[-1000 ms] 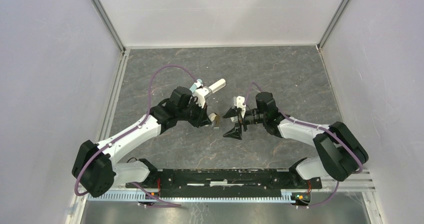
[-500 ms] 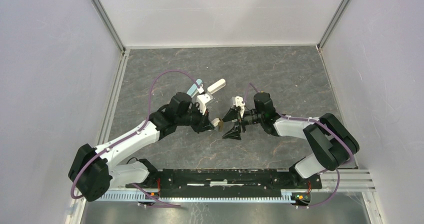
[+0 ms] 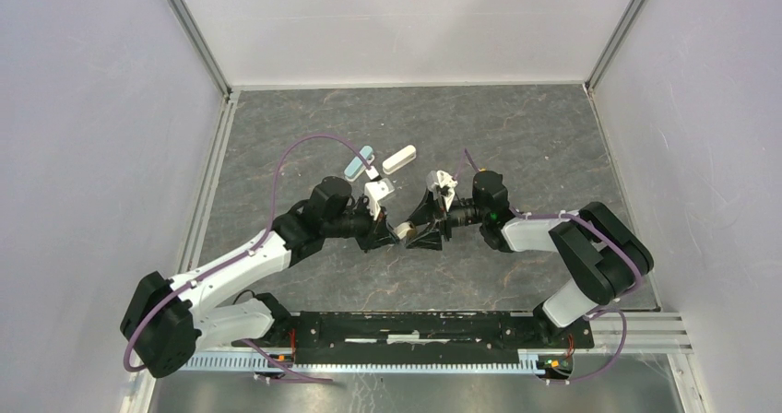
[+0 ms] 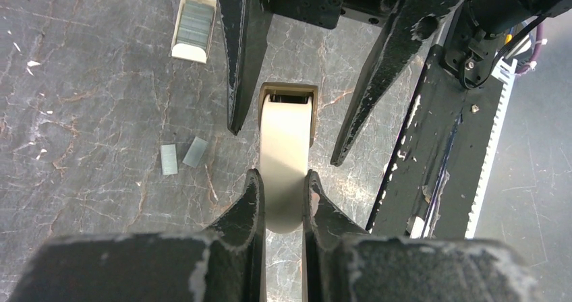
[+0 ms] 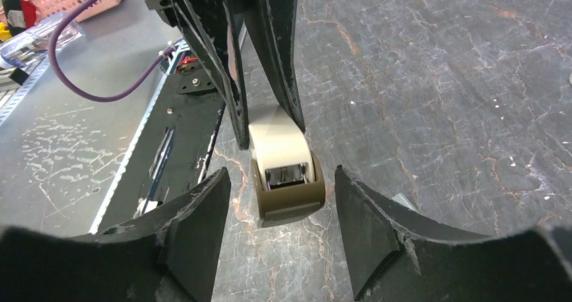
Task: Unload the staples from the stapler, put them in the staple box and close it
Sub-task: Unload the staple at the center of the board, then place the stapler at the center of the board, then pick up the staple from the center of the board.
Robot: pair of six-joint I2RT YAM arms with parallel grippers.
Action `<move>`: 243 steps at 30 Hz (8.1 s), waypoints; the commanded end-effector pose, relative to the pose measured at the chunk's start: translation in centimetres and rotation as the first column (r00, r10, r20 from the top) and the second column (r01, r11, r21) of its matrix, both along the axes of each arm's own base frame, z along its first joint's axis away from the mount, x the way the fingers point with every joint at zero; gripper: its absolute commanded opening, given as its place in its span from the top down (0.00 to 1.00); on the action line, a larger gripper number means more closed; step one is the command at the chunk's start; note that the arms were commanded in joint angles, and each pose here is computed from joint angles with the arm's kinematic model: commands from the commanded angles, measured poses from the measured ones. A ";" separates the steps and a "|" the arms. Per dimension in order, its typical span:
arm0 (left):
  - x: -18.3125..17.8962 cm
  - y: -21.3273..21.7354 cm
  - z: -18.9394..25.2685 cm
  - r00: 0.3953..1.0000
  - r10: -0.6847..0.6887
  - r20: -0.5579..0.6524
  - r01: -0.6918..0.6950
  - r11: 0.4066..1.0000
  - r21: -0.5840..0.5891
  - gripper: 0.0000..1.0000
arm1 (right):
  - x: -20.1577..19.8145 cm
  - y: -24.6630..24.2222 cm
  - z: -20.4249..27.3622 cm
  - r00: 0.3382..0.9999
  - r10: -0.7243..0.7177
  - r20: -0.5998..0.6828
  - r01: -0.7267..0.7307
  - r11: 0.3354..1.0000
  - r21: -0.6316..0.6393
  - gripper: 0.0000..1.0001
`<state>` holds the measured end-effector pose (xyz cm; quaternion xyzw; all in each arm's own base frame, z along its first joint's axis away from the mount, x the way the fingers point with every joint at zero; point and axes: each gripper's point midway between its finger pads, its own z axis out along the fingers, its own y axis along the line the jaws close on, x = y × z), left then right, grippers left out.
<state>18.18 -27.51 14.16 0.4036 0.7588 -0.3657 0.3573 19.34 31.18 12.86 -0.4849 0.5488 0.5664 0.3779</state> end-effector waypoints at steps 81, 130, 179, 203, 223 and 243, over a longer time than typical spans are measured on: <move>-0.6 2.7 4.3 0.953 0.272 0.138 -0.238 0.946 -0.222 0.98 | 3.0 -4.6 2.2 0.925 0.024 0.379 0.074 0.967 -0.243 0.05; 13.8 7.6 -9.2 0.805 0.550 -0.223 -0.175 0.579 0.796 0.96 | 3.2 -8.0 4.0 0.886 -0.145 0.440 0.242 0.955 -0.173 0.06; 9.1 9.4 4.0 0.766 0.643 -0.011 -0.641 0.761 -0.103 0.07 | 3.3 -10.0 6.0 0.816 -0.150 0.558 0.257 0.959 -0.119 0.05; 4.8 2.3 -2.6 0.922 0.384 -0.049 -0.376 0.919 0.116 0.12 | 2.5 -11.6 4.0 0.865 -0.145 0.481 0.277 0.936 -0.216 0.05; 7.0 2.6 -9.8 0.981 0.188 -0.040 -0.132 0.810 0.571 0.38 | 2.5 -12.0 3.9 0.862 -0.141 0.487 0.279 0.934 -0.223 0.04; 6.9 2.5 -11.6 0.982 0.173 -0.069 -0.098 0.794 0.600 0.50 | 2.5 -12.0 3.8 0.867 -0.137 0.480 0.274 0.935 -0.228 0.04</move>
